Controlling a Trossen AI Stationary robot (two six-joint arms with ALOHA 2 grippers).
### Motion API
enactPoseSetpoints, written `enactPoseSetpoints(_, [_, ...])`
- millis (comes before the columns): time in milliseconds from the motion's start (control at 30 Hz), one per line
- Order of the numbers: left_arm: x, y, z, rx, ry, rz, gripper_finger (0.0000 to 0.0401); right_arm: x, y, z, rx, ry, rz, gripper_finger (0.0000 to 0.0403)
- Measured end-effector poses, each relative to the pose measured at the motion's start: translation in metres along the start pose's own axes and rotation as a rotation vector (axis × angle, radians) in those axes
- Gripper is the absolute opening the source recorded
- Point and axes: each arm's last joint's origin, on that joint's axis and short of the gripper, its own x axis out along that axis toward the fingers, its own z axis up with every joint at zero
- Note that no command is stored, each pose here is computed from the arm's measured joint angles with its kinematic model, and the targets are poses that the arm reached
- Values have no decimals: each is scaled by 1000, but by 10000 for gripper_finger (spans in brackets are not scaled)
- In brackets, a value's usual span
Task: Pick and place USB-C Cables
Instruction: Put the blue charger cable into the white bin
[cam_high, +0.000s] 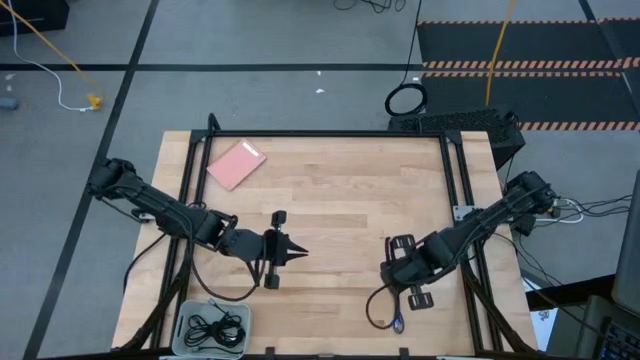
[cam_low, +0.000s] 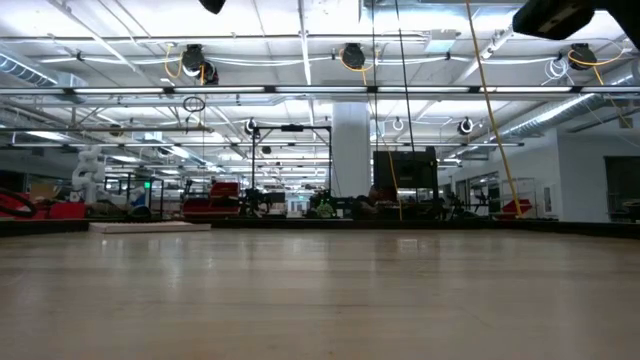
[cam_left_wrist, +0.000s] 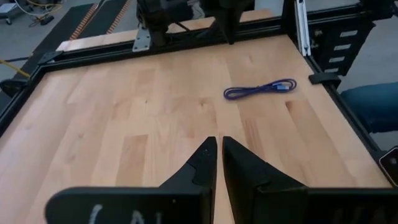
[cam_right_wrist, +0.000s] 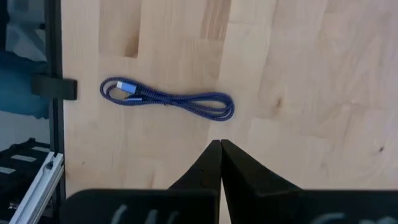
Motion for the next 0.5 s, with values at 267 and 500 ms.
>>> enactPoseSetpoints(267, [11,-1,-4,-4,15,13,31,9,20,-5,-35,23,-8,0])
enactPoseSetpoints(500, [12,-1,-4,-5,12,14,31,10,38,-15,-99,31,-2,0])
